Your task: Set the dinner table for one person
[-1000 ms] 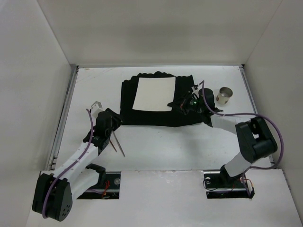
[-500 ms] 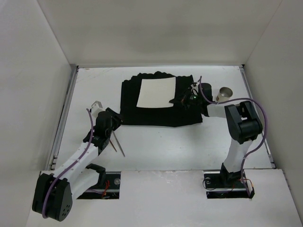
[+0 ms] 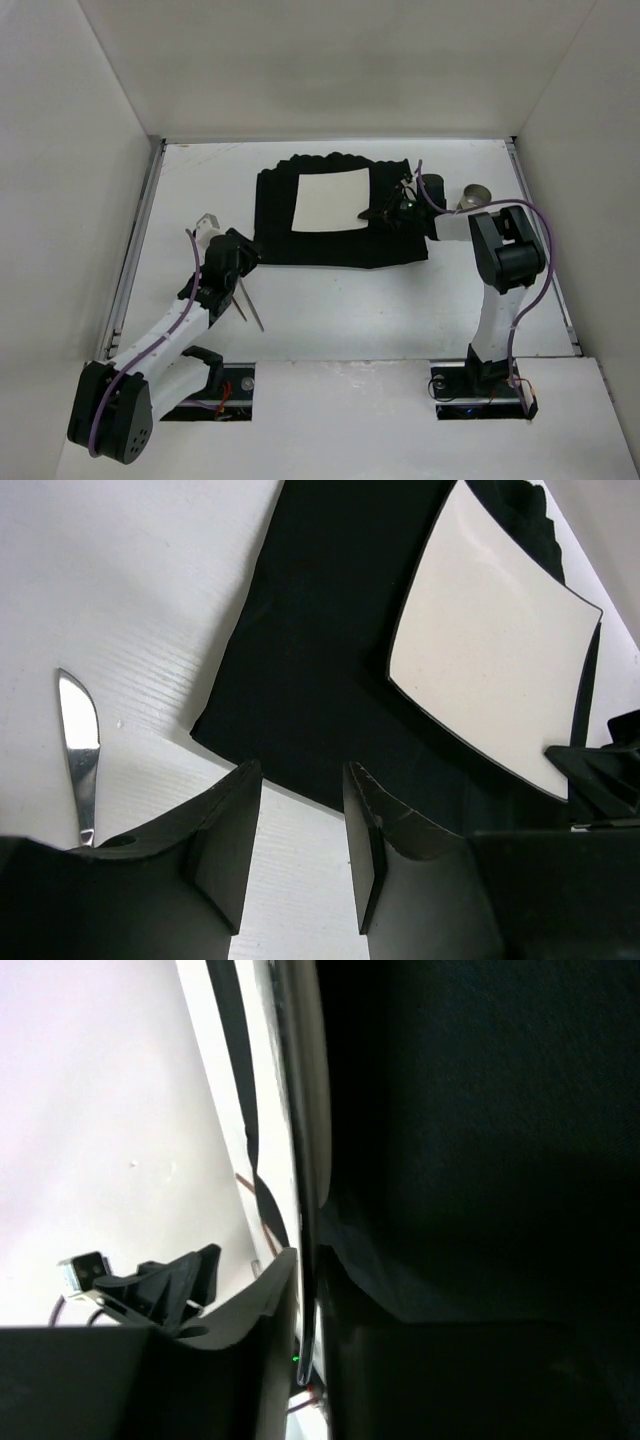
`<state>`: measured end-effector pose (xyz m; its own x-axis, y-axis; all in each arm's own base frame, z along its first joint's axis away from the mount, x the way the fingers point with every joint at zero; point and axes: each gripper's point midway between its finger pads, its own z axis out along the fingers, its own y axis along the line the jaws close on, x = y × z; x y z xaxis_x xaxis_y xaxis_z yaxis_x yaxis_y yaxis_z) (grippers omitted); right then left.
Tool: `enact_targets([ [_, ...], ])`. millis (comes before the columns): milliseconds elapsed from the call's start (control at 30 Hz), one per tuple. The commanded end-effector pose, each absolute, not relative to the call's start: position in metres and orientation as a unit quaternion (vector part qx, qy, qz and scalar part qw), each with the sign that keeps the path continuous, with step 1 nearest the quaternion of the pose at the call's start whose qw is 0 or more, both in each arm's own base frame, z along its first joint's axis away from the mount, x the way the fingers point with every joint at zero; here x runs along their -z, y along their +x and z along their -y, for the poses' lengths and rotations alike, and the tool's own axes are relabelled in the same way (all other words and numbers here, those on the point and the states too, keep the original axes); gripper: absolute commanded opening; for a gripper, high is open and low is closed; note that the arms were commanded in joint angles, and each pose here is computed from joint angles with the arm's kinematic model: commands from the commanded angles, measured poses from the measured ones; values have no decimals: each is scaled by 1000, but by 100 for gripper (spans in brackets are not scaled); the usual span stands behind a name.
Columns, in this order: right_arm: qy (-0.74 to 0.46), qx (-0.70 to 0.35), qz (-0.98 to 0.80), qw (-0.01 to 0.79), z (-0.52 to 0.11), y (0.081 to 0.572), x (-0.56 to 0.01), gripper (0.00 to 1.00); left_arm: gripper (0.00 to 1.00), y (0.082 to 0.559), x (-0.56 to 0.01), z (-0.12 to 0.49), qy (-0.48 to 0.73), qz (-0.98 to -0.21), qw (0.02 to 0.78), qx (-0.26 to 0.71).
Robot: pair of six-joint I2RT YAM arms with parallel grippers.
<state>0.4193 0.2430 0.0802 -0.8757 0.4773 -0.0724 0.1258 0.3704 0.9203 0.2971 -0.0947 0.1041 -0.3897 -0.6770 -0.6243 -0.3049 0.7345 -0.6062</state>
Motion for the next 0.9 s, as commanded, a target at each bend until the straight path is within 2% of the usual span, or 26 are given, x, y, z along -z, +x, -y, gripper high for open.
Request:
enact_targets([
  [0,136,-544,-791,244,-240,448,-121,27,37,300,-112,95,-309,-797,475,209],
  [67,146,-527,-797,255,-233,452,-118,40,40,298,-111,91,-315,-795,478,202],
  [167,162,-488,-809,285,-217,456,-117,47,43,296,-105,92,-316,-798,473,198],
  [467,223,-370,-826,363,-160,447,-116,48,46,292,-84,103,-318,-815,449,184],
  [633,251,-325,-815,409,-133,423,-117,49,50,291,-71,101,-338,-812,445,169],
  [733,270,-299,-804,438,-117,407,-116,54,53,292,-62,99,-354,-805,444,171],
  [867,310,-246,-796,458,-90,379,-96,55,55,294,-48,100,-365,-809,428,170],
])
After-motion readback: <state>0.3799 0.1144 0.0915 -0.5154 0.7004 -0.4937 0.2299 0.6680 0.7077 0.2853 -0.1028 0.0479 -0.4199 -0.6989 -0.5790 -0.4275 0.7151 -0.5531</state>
